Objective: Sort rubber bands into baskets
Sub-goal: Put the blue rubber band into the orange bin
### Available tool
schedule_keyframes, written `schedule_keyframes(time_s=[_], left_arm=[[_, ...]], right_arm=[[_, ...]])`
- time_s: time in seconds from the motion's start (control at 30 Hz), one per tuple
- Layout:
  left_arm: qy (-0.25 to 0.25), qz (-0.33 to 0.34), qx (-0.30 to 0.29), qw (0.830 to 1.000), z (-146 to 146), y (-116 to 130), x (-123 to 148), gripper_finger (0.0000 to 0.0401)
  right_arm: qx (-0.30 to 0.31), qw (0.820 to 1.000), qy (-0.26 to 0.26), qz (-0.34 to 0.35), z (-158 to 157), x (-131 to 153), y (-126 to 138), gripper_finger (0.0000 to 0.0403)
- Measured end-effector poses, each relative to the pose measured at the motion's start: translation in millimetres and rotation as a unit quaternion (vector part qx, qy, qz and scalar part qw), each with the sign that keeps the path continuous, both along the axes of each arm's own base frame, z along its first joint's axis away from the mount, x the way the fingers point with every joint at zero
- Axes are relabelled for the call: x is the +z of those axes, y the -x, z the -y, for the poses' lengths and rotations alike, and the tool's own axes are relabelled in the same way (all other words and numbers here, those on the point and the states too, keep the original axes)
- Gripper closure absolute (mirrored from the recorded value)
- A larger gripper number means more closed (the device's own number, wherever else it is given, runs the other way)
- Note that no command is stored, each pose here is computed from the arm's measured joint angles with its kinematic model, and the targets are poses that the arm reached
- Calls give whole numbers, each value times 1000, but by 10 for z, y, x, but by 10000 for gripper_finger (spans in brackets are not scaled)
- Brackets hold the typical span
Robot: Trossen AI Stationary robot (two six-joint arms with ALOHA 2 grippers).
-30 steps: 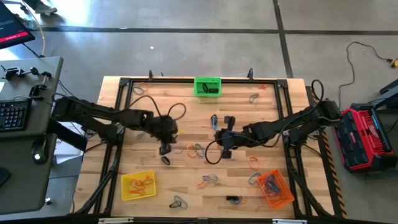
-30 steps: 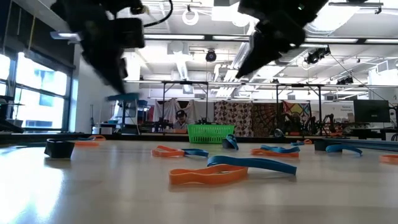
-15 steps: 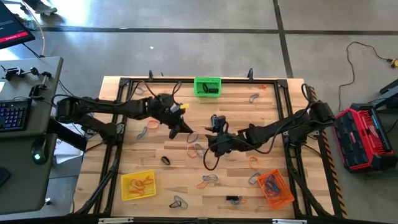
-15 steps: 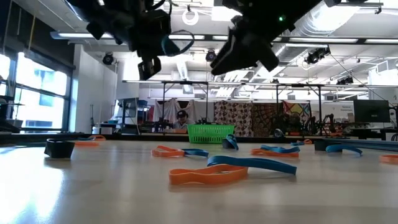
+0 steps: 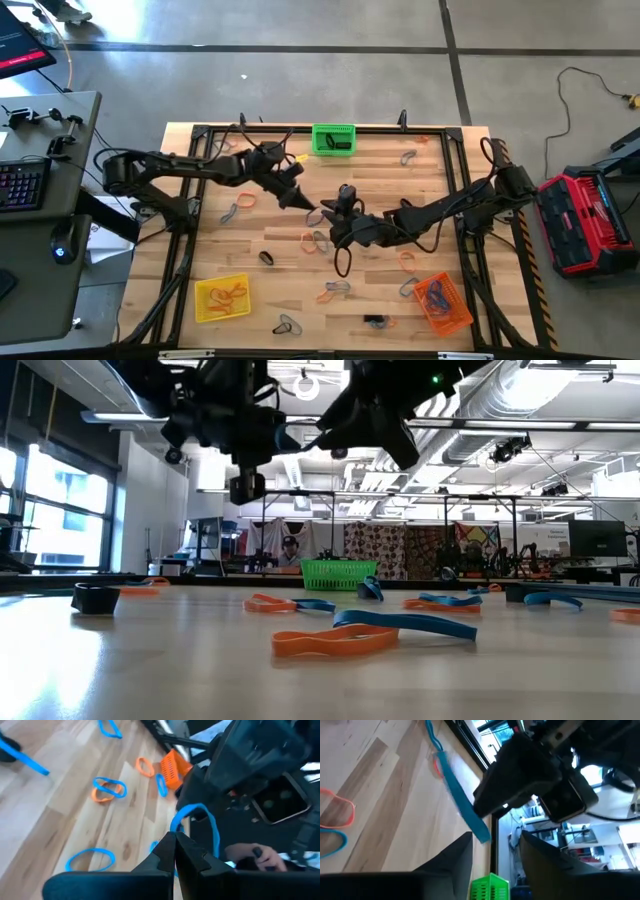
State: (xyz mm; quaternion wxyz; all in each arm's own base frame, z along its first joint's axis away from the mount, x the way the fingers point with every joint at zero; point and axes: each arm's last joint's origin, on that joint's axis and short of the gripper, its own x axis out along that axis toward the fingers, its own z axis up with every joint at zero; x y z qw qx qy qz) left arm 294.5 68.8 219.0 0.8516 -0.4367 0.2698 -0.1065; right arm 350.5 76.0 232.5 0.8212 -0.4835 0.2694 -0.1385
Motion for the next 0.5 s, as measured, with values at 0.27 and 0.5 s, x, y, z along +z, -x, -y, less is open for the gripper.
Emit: schedule_keyframes(time_s=[0.27, 0.5], left_arm=[[15, 9, 1, 1000, -83, -51, -62, 401], [0, 15, 11, 1000, -174, -25, -64, 401]], right_arm=[[20, 1000, -1, -5, -25, -2, 0, 299], [12, 1000, -14, 8, -53, 5, 5, 396]])
